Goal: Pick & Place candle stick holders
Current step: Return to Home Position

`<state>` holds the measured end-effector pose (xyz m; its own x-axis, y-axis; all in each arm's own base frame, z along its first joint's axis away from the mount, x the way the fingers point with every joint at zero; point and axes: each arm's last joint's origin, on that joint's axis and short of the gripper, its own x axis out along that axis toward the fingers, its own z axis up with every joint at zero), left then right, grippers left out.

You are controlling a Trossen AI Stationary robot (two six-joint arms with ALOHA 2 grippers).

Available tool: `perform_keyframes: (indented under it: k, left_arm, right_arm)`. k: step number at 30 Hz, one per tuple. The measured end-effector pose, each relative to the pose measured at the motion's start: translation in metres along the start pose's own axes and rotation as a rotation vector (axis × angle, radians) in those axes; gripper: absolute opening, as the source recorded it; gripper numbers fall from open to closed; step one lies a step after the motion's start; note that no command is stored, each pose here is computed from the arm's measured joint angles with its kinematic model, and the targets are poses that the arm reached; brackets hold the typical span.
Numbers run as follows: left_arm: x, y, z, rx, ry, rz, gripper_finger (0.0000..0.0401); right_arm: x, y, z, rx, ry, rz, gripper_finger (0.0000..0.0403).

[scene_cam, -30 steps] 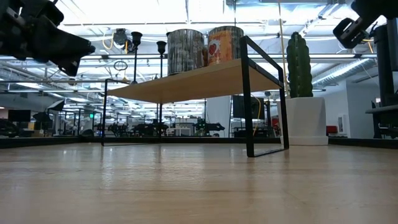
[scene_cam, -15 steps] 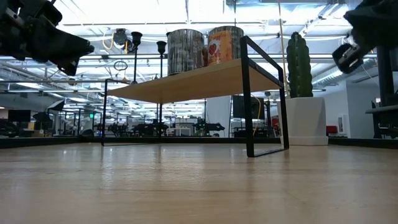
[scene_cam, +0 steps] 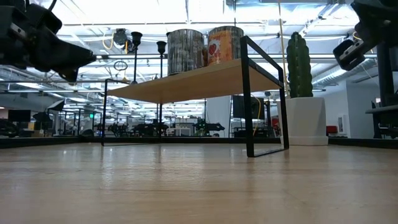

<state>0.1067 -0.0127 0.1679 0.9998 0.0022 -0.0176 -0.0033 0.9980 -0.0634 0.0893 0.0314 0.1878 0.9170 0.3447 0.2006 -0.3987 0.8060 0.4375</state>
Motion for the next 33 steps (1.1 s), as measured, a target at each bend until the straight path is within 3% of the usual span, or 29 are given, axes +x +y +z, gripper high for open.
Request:
perform_keyframes:
  k: [8,13,21,28,33]
  left_arm:
    - [0.0,0.001,-0.001,0.02,0.01,0.019,0.0076]
    - [0.0,0.001,0.0,0.007,0.003,0.019,0.0076]
    - [-0.002,0.0,0.019,0.04,-0.142,0.016,0.0076]
    - [-0.005,0.001,0.024,0.049,0.051,0.048,0.0076]
    - [-0.006,0.001,0.02,0.061,0.117,0.051,0.0076]
  right_arm:
    - [0.0,-0.002,-0.003,-0.097,0.018,-0.044,0.0004]
    - [0.0,-0.004,-0.005,-0.079,0.048,-0.054,0.0004]
    - [0.0,-0.002,-0.006,-0.069,0.061,-0.013,0.0004]
    - [0.0,-0.002,-0.005,-0.097,0.059,0.002,0.0004]
    - [0.0,-0.002,-0.005,-0.139,0.056,0.0,0.0004]
